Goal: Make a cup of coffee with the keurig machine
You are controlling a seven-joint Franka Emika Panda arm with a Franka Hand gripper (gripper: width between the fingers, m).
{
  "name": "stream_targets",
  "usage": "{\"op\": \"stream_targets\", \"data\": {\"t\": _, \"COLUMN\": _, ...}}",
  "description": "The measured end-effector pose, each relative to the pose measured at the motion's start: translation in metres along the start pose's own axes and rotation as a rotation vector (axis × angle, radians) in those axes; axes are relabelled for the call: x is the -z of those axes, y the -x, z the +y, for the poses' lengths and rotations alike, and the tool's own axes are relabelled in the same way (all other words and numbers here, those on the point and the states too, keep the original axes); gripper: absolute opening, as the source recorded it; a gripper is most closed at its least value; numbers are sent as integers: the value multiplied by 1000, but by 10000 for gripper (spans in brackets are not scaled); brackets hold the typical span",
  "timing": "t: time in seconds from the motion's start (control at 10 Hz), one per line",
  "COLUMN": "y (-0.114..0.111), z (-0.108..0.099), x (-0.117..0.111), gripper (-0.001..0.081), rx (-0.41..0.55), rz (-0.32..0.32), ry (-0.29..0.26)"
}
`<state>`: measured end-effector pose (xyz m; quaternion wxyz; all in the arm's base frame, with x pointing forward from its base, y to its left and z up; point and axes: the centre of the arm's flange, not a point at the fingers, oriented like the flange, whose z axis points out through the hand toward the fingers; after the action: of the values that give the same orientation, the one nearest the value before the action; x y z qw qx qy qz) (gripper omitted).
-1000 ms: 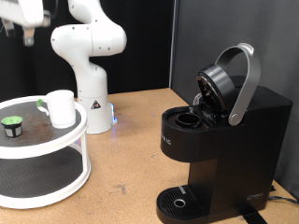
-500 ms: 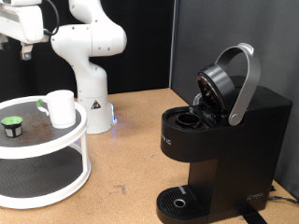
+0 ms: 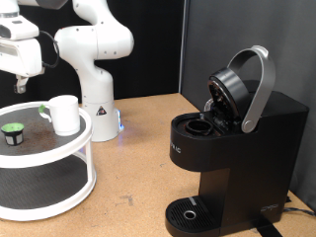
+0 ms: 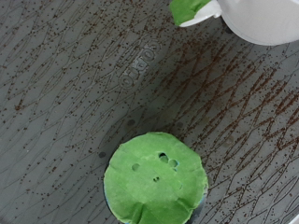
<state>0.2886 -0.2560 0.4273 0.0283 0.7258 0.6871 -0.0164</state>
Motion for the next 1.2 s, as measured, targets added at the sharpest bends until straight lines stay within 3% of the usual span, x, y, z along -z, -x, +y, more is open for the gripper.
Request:
{"op": "stream_targets", "data": {"t": 0.5, "y": -2, "z": 1, "x": -11, "gripper": 802, "rx": 160, "rz": 59, "ry": 45}}
{"op": "stream_targets", "data": {"t": 0.9, "y": -6, "z": 2, "x": -38, "gripper": 802, "rx": 177, "rz": 86, "ry": 40}}
{"op": "stream_targets", "data": {"t": 1.2, "y": -3, "z": 2, "x": -58, "gripper": 802, "rx": 166, "rz": 69, "ry": 32}}
